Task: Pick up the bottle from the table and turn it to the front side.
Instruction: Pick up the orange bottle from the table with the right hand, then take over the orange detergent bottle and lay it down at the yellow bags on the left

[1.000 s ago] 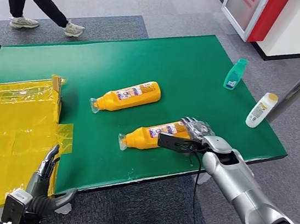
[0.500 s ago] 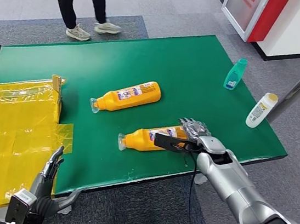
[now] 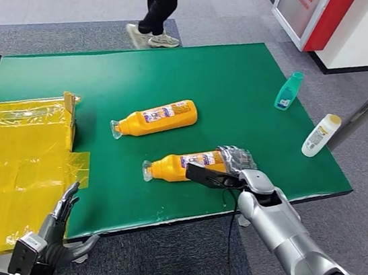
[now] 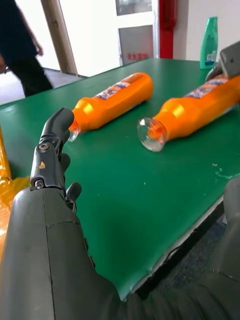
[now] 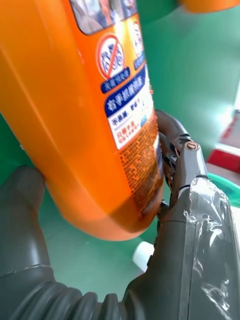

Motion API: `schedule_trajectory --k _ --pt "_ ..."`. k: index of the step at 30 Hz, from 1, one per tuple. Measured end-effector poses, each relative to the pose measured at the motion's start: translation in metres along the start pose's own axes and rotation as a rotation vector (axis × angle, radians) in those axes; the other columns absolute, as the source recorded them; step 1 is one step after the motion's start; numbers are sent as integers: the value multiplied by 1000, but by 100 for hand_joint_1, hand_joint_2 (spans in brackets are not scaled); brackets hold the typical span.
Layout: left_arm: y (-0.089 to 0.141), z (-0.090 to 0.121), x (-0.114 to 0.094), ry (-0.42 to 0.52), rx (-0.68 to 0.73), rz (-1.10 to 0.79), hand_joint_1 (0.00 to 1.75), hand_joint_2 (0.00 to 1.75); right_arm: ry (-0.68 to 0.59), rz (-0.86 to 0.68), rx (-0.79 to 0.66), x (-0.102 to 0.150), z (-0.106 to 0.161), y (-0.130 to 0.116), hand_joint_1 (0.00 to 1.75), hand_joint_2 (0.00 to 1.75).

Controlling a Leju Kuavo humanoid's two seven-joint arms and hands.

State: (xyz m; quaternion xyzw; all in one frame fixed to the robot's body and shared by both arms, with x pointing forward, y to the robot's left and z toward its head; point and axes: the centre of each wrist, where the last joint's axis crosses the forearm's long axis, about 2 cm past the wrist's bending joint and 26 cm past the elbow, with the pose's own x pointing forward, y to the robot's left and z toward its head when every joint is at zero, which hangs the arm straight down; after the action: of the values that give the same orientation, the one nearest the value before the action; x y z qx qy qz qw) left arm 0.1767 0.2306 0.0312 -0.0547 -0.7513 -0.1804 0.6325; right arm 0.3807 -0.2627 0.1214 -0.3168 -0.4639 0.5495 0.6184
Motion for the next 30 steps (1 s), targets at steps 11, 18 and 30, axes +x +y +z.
schedule_trajectory --k 11,18,30 --pt "-6 20 7 8 19 83 0 175 -307 -197 -331 42 93 27 175 175" --pt "-6 22 11 -5 42 106 0 175 -372 -256 -387 53 126 34 175 175" --pt "-18 -7 37 -145 -100 486 0 175 -507 -470 -400 76 147 73 175 175"
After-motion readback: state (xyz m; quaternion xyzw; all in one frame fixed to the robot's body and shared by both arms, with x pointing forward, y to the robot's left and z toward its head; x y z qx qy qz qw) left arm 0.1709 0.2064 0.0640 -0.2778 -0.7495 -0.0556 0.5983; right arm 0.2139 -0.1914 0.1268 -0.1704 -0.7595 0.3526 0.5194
